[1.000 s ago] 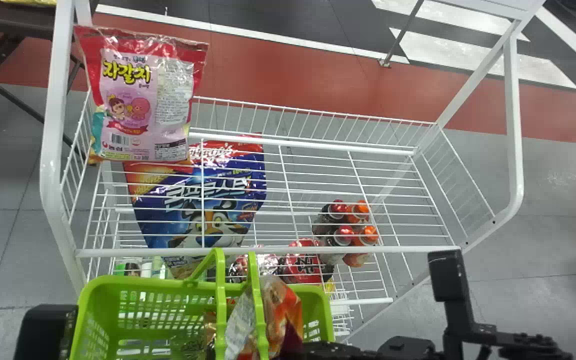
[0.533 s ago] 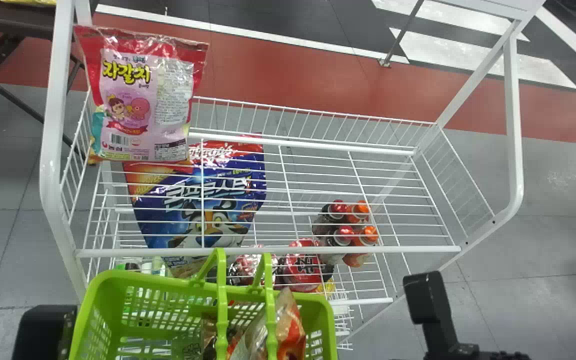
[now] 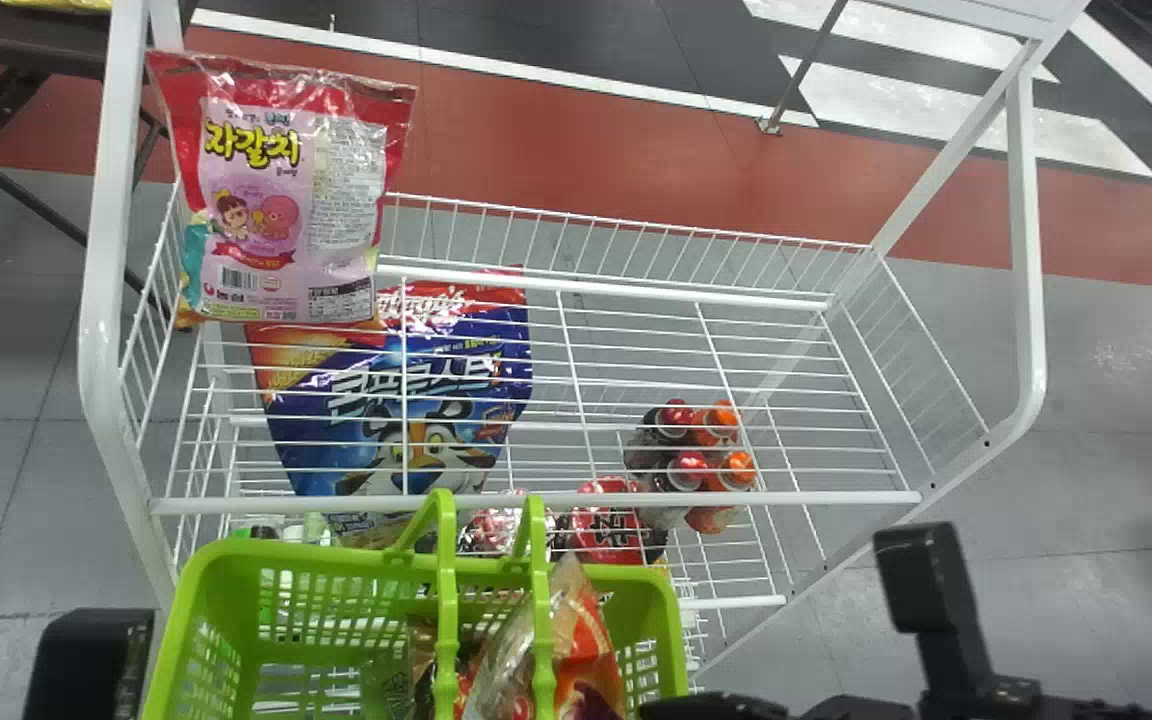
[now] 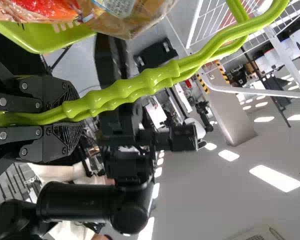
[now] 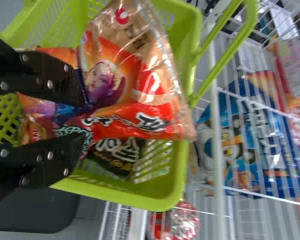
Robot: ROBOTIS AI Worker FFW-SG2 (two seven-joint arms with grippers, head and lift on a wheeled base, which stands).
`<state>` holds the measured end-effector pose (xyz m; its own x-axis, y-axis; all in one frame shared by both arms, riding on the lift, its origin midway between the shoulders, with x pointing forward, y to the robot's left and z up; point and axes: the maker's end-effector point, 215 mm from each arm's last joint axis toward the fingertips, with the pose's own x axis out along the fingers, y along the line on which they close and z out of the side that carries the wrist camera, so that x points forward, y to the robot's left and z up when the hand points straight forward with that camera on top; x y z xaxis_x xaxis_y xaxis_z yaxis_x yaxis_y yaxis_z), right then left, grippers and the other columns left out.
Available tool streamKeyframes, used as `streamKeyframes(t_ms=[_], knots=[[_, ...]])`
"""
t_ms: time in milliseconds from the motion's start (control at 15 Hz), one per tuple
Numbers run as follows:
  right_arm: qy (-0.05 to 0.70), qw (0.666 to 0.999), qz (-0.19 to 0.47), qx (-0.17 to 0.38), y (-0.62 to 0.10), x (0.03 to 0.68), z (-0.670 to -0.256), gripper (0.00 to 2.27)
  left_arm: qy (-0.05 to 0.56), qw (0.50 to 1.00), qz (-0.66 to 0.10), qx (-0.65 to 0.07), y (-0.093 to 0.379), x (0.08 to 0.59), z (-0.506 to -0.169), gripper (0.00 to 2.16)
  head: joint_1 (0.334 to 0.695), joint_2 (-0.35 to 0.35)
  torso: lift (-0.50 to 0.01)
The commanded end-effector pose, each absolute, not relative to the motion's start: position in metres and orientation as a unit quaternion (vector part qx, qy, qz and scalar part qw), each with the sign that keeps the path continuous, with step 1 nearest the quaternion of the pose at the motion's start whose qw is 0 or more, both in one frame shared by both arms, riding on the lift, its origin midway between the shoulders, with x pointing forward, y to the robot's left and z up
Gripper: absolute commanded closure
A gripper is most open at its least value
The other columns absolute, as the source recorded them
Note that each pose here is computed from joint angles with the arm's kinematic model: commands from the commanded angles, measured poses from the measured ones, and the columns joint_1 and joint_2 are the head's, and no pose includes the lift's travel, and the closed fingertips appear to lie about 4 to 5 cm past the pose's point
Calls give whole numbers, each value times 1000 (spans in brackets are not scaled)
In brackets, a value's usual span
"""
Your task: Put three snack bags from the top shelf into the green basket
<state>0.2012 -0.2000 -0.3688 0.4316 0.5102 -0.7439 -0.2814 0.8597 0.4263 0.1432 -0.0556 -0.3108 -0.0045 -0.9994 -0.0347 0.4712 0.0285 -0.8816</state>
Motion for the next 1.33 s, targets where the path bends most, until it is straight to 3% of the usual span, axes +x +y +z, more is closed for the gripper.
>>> streamKeyframes(t_ms=[0,200,400,467,600,733,933,1133,1267], knots=[[460,847,241,117,-203,205,-349,53,376,612,-600,-354,-54,142,-311,1413,695,-350,-45],[437,853,261,117,-201,213,-330,53,364,621,-596,-356,-52,145,-310,1413,695,-350,-45],[452,840,259,150,-196,211,-352,53,356,623,-599,-355,-53,147,-308,1413,695,-350,-45],[397,869,258,142,-194,244,-342,53,357,622,-599,-356,-53,147,-310,1413,695,-350,-45],[201,939,253,120,-205,324,-279,53,356,620,-602,-357,-57,145,-310,1413,695,-350,-45],[52,966,229,103,-230,352,-224,56,358,618,-605,-352,-58,145,-312,1413,695,-350,-45],[27,974,207,86,-244,345,-231,76,367,613,-606,-350,-58,146,-318,1413,695,-350,-45],[-49,987,149,23,-238,325,-227,76,376,604,-611,-347,-61,142,-324,1413,695,-350,-45],[-67,991,112,31,-226,308,-235,76,379,598,-615,-348,-61,138,-324,1413,695,-350,-45]])
